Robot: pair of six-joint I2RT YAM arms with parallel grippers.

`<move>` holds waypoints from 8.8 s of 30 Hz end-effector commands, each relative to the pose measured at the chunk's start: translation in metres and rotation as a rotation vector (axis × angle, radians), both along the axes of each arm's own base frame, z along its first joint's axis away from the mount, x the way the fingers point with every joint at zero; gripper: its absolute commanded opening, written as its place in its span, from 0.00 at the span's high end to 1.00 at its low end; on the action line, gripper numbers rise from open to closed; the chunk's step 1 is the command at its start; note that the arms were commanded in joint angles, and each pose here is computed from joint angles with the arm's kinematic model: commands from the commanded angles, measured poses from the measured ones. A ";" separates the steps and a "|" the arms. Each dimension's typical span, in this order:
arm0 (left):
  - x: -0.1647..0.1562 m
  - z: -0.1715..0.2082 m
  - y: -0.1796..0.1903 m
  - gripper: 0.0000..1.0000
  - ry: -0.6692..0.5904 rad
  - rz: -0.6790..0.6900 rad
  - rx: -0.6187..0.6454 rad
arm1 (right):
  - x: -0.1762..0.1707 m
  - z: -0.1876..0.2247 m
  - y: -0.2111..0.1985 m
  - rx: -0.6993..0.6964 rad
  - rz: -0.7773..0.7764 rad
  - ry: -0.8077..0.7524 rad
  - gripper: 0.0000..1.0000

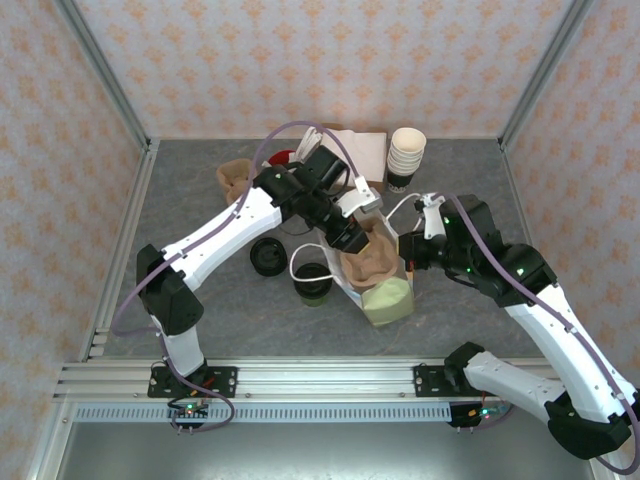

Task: Pack the takeout coffee

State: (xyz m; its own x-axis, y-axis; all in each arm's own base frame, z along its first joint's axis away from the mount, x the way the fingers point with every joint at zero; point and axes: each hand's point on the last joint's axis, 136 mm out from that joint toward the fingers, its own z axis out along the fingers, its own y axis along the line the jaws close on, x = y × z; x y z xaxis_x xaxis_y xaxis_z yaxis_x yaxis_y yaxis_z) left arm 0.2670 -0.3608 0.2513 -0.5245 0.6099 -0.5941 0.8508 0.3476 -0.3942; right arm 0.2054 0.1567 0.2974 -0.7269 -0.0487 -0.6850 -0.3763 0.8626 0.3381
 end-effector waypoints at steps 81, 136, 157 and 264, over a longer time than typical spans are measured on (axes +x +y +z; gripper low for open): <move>0.000 -0.055 -0.028 0.63 -0.401 -0.094 0.169 | 0.008 0.016 0.004 0.178 -0.103 -0.037 1.00; 0.002 -0.120 -0.060 0.63 -0.288 -0.163 0.154 | 0.018 0.006 -0.014 0.073 -0.159 -0.107 1.00; -0.004 -0.145 -0.079 0.60 -0.253 -0.198 0.151 | 0.010 -0.009 -0.040 -0.043 -0.211 -0.106 1.00; -0.019 0.112 0.180 0.00 -0.568 0.794 -0.054 | 0.078 0.086 -0.039 -0.256 -0.284 -0.185 0.26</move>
State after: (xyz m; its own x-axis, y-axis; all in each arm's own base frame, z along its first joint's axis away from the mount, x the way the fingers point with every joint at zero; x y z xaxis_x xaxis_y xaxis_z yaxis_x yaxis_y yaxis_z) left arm 0.2270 -0.1820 0.3781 -0.3963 0.1813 -0.9001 0.5117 0.8575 -0.0526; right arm 0.2696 0.1055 0.3918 -0.5747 0.0738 -0.8150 -0.0618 0.9892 0.1331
